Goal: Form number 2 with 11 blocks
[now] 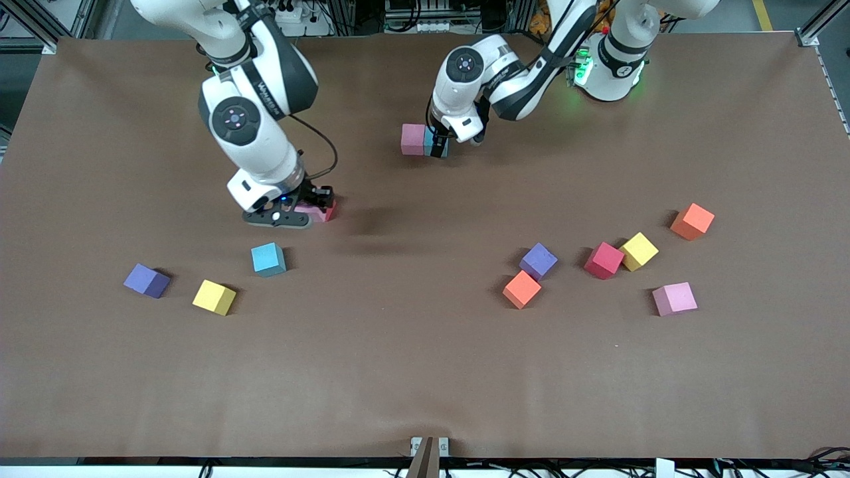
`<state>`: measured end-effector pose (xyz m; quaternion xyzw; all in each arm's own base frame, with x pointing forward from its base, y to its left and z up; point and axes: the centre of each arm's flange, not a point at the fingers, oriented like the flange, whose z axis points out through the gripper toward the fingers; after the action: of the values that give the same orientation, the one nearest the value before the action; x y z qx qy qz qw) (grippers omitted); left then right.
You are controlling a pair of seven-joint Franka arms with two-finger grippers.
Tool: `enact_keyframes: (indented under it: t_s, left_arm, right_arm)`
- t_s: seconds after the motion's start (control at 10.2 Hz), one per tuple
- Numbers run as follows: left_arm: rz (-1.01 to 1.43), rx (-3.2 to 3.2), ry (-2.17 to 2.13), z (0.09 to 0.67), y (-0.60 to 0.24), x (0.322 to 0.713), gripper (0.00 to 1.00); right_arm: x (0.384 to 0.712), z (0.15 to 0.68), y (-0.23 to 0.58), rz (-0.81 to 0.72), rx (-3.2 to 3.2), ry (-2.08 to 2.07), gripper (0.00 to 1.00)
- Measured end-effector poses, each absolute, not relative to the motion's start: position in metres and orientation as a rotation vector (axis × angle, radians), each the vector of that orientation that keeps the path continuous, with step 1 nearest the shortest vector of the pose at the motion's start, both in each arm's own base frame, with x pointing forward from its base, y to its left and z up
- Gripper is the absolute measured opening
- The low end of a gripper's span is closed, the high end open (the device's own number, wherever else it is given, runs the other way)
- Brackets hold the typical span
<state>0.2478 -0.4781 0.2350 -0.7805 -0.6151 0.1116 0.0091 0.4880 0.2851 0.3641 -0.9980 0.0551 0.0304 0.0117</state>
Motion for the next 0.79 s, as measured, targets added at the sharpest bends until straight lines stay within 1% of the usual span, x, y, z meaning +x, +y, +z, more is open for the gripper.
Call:
enact_keyframes:
  t_s: [0.1, 0.3, 0.49, 0.59, 0.79]
  left_arm:
    - [0.334, -2.47, -1.874, 0.248, -0.474, 0.256, 1.0]
    - [0.323, -2.54, -1.789, 0.278, -0.457, 0.303, 1.0]
    - [0.289, -2.688, -1.665, 0.304, -0.421, 0.377, 1.0]
    - [0.217, -2.777, -1.557, 0.313, -0.394, 0.413, 1.0]
    - [0.135, -2.929, -1.298, 0.328, -0.351, 0.469, 1.0]
  right_arm:
    - [0.481, 0.365, 0.297, 0.115, -3.087, 0.198, 0.63]
    - [0.468, 0.367, 0.321, 0.116, -3.058, 0.218, 0.63]
    - [0.453, 0.368, 0.344, 0.096, -3.053, 0.176, 0.63]
    - [0.445, 0.367, 0.356, 0.086, -3.05, 0.149, 0.63]
    - [0.429, 0.359, 0.378, 0.088, -3.054, 0.121, 0.63]
